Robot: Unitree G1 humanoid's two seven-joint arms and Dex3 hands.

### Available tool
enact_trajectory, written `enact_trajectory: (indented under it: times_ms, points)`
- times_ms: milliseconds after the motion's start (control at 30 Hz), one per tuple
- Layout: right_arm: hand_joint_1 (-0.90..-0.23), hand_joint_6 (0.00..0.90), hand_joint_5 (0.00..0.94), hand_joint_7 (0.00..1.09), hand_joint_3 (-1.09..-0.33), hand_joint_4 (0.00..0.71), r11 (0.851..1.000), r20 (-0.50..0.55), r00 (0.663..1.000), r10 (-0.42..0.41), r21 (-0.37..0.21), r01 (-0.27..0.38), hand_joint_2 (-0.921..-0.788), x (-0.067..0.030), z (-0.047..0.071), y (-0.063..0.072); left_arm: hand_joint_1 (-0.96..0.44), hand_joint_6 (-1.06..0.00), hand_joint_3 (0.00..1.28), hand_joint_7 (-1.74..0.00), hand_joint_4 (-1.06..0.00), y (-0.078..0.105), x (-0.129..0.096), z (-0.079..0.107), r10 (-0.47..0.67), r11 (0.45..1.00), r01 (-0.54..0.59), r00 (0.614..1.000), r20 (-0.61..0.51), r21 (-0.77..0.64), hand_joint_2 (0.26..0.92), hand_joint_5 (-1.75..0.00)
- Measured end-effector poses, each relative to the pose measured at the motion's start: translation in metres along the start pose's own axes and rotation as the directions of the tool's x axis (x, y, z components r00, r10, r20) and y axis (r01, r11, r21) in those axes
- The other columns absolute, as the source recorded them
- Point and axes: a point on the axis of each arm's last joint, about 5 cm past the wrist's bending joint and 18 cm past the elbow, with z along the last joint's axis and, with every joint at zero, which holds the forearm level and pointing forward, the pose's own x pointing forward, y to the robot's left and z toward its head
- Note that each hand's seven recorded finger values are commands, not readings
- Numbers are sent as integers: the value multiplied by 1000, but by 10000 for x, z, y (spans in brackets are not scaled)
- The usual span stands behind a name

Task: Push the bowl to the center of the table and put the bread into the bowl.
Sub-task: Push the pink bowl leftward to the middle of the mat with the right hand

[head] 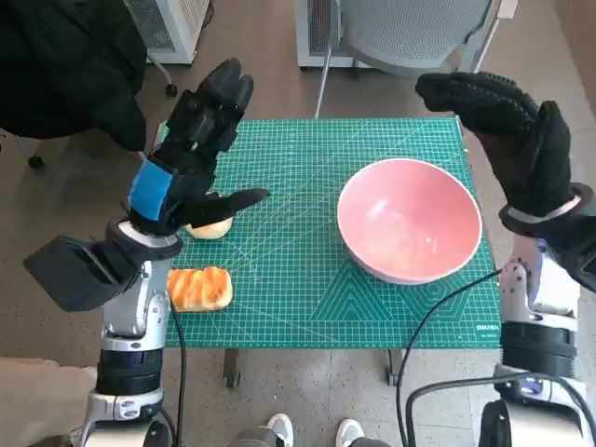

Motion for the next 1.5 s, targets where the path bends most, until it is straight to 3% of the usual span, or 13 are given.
enact_trajectory:
  times_ms: [400,600,800,900,1000,1200,1500]
  points:
    - [-754,224,0,0,-878,123,1000,-10,1000,-20,-3,20,-921,-17,-26,-17,-344,1,7,-312,-55,10,-1,10,-2,1000,2,1000,0,1,902,0]
    - [-749,236,6,6,-875,135,994,-66,992,-110,-17,109,-921,-96,-106,-219,-341,1,7,-312,-52,13,0,18,-6,1000,6,1000,3,3,903,0]
    - [-707,262,11,18,-940,155,976,-90,972,-219,-2,219,-921,-128,-171,-362,-343,1,6,-313,-52,22,-3,21,-4,1000,4,1000,4,4,904,0]
    - [-743,271,16,21,-935,173,956,-120,950,-287,30,293,-921,-140,-227,-381,-342,1,6,-314,-51,22,-3,21,-6,1000,6,1000,4,4,905,0]
    - [-752,277,17,23,-934,182,926,-172,918,-357,63,372,-921,-176,-293,-375,-340,1,6,-314,-51,21,-3,21,-7,1000,7,1000,4,4,905,0]
    - [-734,296,20,30,-955,204,871,-317,838,-443,70,487,-921,-287,-405,-336,-340,1,5,-316,-52,22,-3,22,-6,1000,6,1000,4,5,904,0]
    - [-768,341,22,45,-904,247,816,-451,746,-490,64,574,-921,-366,-482,-307,-326,1,5,-317,-58,22,-12,29,-6,1000,6,1000,5,7,905,-3]
